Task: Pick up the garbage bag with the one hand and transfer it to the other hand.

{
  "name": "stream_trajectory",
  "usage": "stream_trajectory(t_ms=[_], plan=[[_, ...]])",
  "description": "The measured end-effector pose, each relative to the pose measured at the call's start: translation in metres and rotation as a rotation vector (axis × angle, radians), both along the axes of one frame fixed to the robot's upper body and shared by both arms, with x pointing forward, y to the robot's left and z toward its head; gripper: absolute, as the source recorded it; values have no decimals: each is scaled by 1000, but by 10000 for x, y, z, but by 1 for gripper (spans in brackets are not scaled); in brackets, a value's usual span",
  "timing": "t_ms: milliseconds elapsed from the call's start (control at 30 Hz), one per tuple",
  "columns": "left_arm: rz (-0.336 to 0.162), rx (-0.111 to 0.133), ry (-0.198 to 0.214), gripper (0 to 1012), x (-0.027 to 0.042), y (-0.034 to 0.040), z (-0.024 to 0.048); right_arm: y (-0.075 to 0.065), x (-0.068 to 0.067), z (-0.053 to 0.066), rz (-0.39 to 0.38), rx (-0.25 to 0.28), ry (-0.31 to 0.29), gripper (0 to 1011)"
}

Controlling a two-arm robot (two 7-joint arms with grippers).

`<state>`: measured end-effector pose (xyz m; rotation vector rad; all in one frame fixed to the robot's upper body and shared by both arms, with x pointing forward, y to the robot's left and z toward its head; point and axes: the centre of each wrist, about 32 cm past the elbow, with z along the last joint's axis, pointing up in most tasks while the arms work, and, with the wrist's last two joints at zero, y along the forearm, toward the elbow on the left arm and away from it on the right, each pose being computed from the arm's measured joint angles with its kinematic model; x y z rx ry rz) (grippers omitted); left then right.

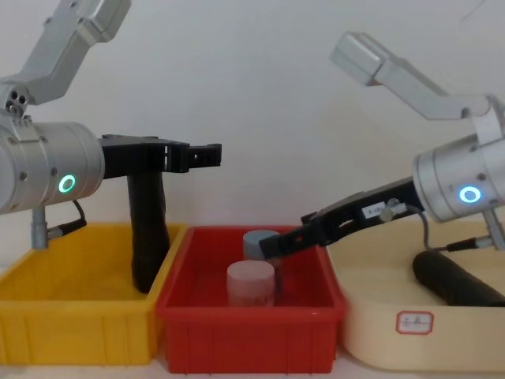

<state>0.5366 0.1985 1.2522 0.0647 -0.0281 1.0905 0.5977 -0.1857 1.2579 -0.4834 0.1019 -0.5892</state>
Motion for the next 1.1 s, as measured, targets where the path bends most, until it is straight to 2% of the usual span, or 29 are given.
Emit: stream_trajectory(t_ms=[433, 1100], plan=[[0, 0, 0, 1000, 0, 0, 0, 191, 112, -80, 32, -13, 31, 1001], [0, 0, 0, 1000, 0, 0, 0, 342, 216, -160, 64, -34, 59, 1001]])
